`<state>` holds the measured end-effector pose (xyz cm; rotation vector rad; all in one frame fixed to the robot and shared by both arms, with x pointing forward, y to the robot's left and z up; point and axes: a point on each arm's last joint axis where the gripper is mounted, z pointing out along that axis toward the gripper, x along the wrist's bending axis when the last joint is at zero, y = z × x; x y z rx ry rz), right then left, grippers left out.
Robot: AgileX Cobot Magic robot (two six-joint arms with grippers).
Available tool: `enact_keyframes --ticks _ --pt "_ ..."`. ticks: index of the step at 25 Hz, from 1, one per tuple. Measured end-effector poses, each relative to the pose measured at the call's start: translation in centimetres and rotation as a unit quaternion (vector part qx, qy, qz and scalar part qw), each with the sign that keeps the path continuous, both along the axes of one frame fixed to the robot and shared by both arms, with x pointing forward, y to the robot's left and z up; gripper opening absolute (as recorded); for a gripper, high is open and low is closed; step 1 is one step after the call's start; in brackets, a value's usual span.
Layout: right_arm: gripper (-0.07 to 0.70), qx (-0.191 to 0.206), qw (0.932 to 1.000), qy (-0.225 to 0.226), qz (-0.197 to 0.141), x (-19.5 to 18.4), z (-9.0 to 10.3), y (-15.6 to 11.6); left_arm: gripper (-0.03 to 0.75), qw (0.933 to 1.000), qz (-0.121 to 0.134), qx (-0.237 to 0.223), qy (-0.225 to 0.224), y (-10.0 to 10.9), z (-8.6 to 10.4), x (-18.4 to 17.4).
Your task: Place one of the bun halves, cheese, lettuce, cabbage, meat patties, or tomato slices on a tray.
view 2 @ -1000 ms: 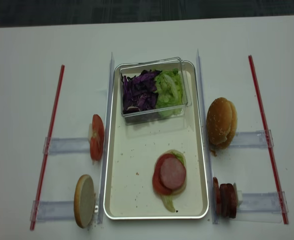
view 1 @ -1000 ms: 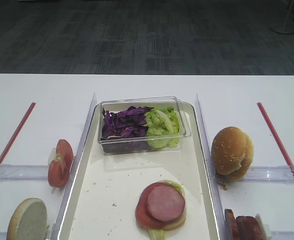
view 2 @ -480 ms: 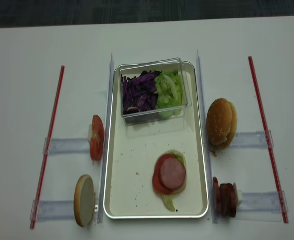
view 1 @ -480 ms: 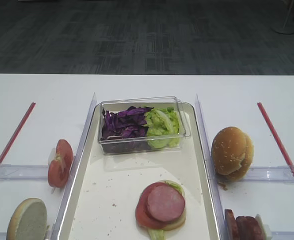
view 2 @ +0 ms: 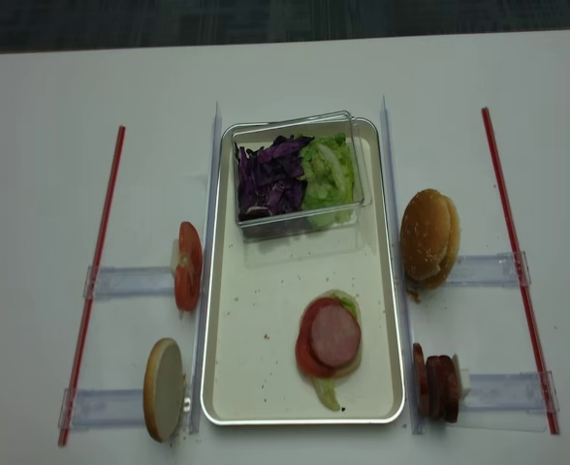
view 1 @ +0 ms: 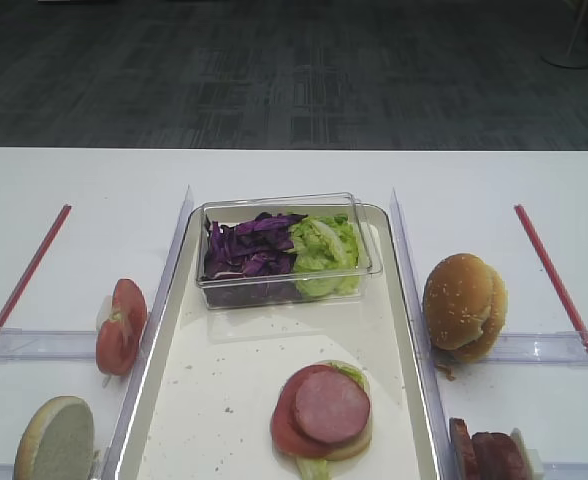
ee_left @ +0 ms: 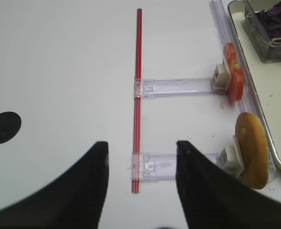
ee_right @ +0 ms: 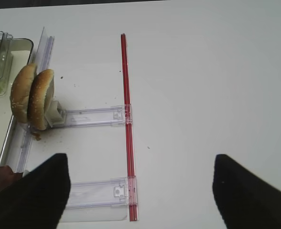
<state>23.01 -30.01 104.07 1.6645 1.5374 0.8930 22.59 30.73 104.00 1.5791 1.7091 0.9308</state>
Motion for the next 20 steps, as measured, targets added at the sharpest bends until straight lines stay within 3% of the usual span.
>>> enact_keyframes --ticks 7,12,20 --pt "0.621 0.0 1.0 0.0 0.0 0.0 0.0 0.0 0.302 1.0 0.0 0.0 0.0 0.0 0.0 0.0" --pt "0.678 0.005 1.0 0.0 0.004 0.0 0.0 0.11 0.302 1.0 0.0 0.0 0.0 0.0 0.0 0.0" --pt "0.692 0.008 1.0 0.0 0.006 0.0 0.0 0.17 0.302 1.0 0.0 0.0 0.0 0.0 0.0 0.0"
